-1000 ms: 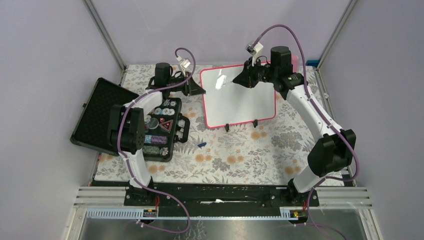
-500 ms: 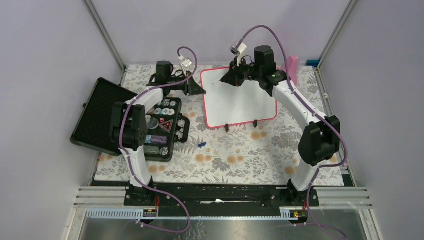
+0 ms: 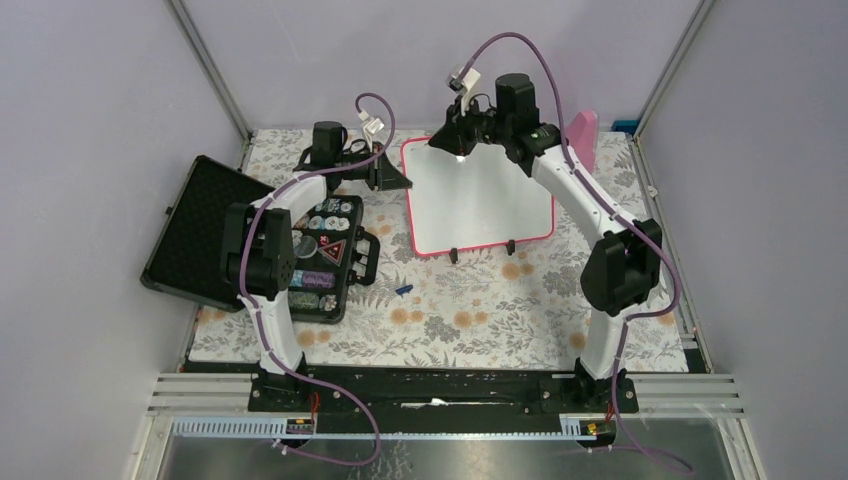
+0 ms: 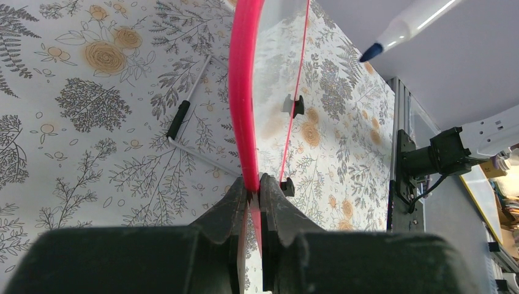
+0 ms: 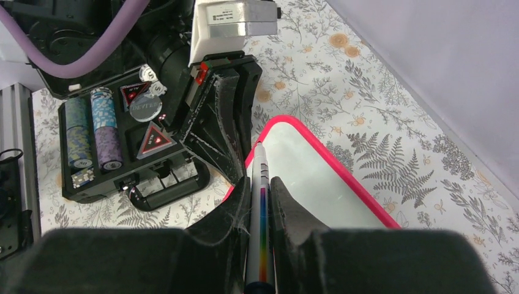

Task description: Write a sentence on the whiteboard

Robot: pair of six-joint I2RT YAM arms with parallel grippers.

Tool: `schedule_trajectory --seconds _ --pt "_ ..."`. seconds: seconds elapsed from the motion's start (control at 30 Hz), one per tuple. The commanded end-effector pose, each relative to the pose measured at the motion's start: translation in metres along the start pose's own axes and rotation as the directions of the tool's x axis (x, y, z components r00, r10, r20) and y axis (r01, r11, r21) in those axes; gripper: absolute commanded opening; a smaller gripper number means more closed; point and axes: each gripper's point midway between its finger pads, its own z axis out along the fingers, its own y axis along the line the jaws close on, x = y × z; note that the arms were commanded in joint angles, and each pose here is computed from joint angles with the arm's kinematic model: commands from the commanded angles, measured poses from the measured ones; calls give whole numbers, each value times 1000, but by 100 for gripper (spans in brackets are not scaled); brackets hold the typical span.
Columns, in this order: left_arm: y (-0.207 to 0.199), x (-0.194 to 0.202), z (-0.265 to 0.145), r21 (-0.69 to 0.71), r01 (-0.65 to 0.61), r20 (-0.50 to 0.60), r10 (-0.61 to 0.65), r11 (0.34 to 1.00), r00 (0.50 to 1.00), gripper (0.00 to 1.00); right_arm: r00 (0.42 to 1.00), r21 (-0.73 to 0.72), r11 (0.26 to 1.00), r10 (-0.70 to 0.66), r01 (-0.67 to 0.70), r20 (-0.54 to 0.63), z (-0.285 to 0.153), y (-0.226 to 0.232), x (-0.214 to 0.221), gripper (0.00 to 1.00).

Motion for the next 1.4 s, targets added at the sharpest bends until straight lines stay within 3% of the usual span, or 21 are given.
schedule_trajectory --seconds 0.0,1.37 --pt "-4 1 8 42 -56 -12 56 998 998 0 999 18 999 -45 45 6 6 -4 -12 0" --pt "-6 0 10 47 -68 -15 69 997 998 0 995 31 999 -40 42 -91 15 -7 30 0"
